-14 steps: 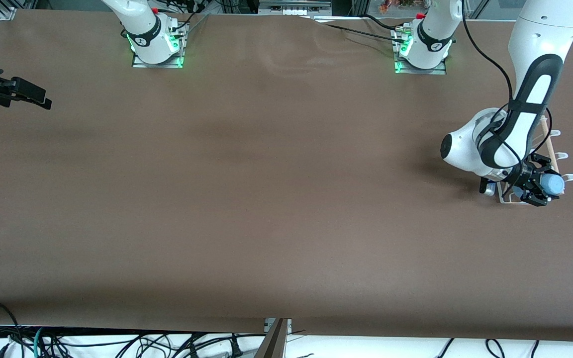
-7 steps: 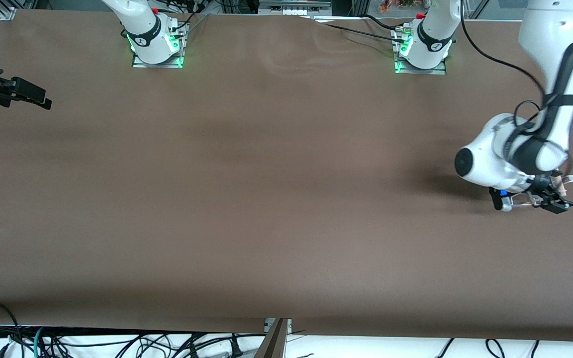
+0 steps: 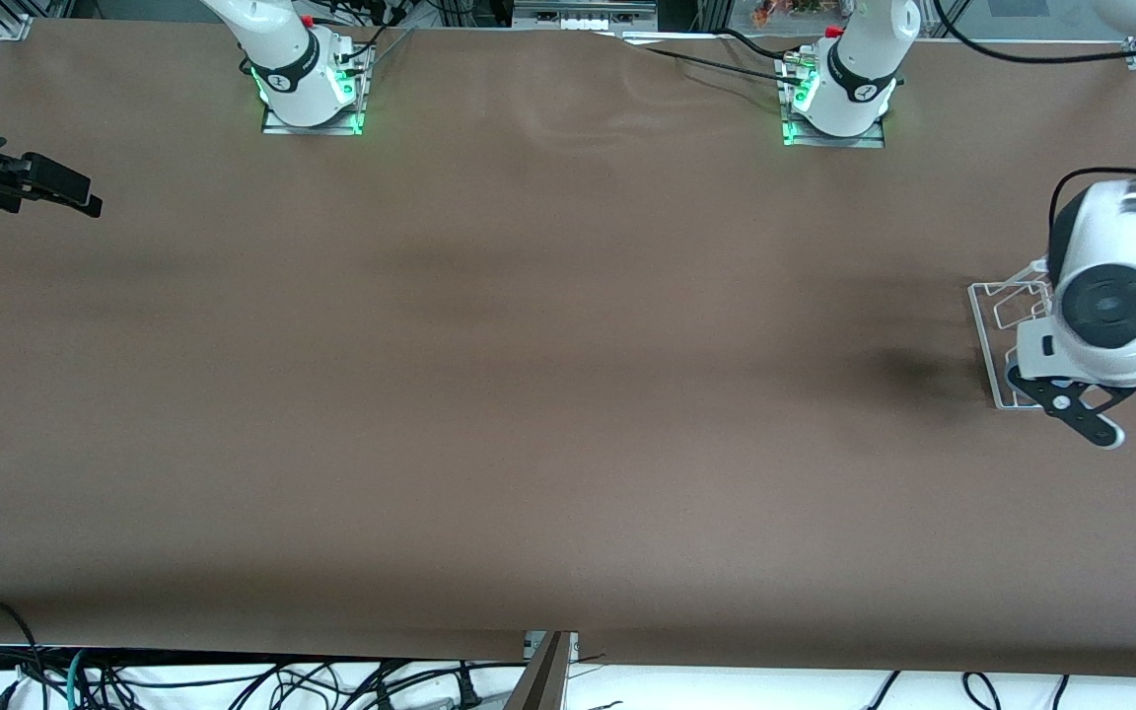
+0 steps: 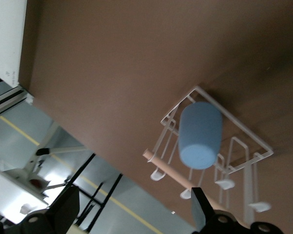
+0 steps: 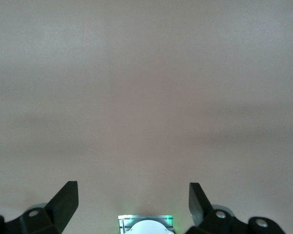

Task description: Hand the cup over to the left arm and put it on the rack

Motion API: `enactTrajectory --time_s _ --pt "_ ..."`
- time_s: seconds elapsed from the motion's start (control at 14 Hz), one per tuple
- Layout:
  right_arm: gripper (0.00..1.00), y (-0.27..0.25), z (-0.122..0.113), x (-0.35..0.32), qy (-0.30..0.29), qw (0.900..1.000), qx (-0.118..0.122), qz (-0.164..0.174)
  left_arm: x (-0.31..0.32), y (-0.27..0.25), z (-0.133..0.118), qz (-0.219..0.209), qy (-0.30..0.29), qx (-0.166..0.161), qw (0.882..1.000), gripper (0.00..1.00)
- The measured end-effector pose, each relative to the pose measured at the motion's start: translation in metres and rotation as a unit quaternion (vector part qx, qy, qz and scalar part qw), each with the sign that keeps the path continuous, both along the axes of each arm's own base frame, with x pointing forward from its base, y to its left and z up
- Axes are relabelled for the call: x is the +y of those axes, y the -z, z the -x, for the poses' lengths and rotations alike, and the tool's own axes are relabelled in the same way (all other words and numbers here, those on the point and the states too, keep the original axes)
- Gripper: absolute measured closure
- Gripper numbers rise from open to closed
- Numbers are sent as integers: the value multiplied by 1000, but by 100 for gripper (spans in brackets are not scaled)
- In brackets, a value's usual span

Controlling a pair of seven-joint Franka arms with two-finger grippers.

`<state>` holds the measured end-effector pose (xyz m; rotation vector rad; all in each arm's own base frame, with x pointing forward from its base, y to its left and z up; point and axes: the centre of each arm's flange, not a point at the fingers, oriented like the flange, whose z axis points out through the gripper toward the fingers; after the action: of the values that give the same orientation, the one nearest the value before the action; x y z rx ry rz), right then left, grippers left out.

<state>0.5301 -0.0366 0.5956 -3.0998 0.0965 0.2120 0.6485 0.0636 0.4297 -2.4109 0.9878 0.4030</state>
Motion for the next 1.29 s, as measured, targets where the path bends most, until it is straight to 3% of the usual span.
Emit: enactTrajectory --time_s 0.22,0.5,0.65,0.93,1.08,1.29 --pt "0 0 0 0 0 1000 0 0 10 -24 -3 117 -71 -37 990 0" --pt "0 0 0 0 0 1000 0 0 15 -62 1 202 -159 -83 963 0" --pt "0 0 0 0 0 1000 0 0 10 -82 9 225 -234 -104 940 0" --pt "0 0 0 0 0 1000 -1 0 -8 -122 29 260 -379 -135 878 0" --pt "0 0 0 0 0 1000 -1 0 -16 -142 40 257 -404 -143 866 0" --pt "0 -1 0 1 -1 1000 -1 0 -37 -161 56 249 -414 -132 865 0"
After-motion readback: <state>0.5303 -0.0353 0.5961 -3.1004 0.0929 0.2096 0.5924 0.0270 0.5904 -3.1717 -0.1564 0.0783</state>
